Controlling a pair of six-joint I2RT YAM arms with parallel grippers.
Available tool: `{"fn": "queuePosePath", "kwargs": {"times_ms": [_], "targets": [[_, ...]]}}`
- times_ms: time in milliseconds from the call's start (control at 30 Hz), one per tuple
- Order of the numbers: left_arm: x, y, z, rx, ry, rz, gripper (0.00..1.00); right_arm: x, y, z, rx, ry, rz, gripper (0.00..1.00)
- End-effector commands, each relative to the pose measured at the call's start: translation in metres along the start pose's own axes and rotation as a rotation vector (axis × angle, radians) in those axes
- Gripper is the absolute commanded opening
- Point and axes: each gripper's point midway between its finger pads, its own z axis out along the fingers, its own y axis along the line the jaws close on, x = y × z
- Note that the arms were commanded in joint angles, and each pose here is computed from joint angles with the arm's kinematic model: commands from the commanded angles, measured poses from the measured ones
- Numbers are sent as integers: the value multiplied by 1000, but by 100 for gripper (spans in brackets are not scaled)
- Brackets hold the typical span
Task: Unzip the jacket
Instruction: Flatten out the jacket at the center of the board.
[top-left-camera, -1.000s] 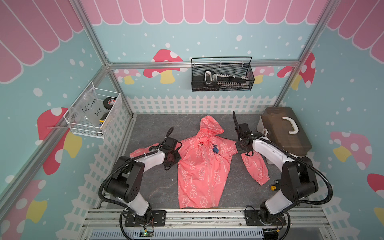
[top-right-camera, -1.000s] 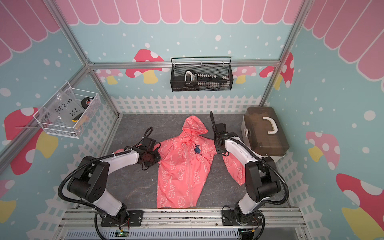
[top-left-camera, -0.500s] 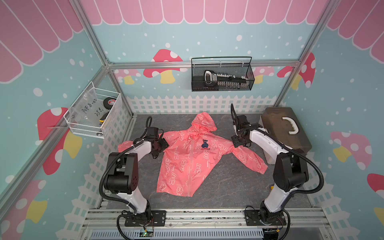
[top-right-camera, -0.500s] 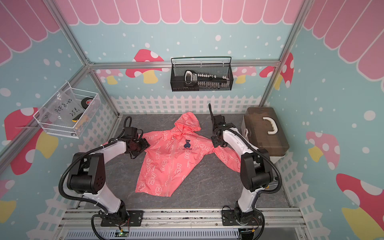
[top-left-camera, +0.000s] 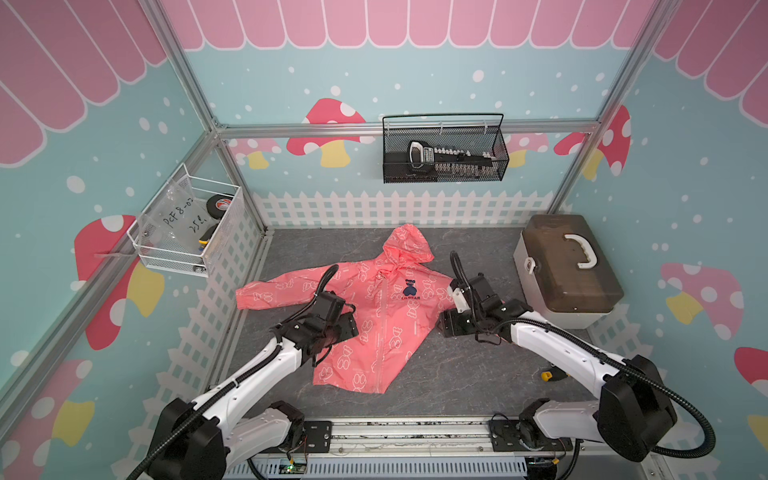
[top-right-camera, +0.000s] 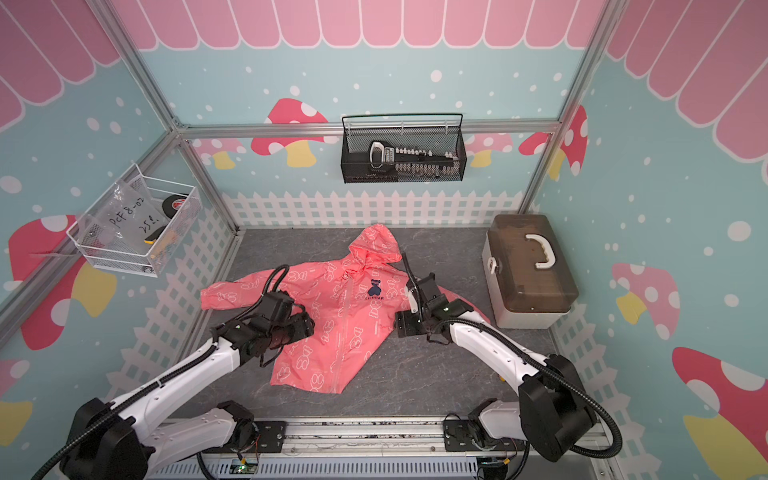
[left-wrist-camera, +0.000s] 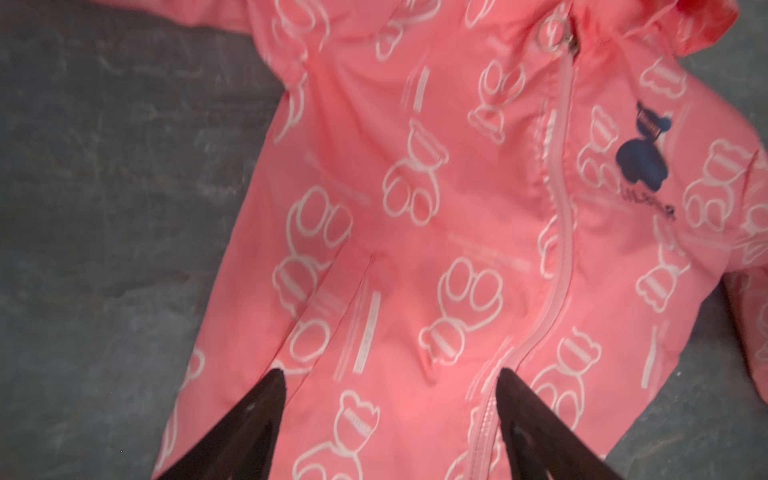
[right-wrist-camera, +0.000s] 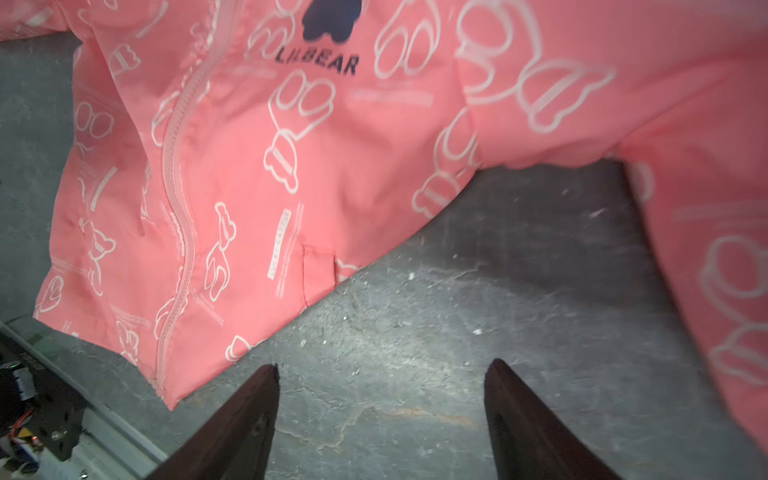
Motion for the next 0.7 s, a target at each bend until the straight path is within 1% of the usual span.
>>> {"fn": "queuePosePath", "kwargs": {"times_ms": [0, 100, 167, 300, 367, 433, 533, 667], "targets": [[9, 15, -15, -49, -48, -79, 79, -1, 16, 11, -68, -64, 149, 75], [24, 13, -23, -2, -47, -112, 77, 15, 27, 26, -64, -37, 113, 75], [38, 9, -23, 19, -35, -109, 75, 27, 33, 40, -66, 0, 96, 75], [59, 9, -20, -11, -7, -64, 75, 34, 45, 57, -94, 3, 125, 72], [71, 9, -17, -18, 14, -62, 75, 33, 50, 63, -93, -7, 141, 71], [82, 10, -15, -13, 32, -84, 75, 34, 55, 70, -76, -13, 140, 71], [98, 14, -11, -2, 57, -119, 75, 39, 59, 84, -50, -2, 143, 67], [120, 27, -5, 1, 86, -172, 74, 43, 64, 98, -72, -15, 187, 59]]}}
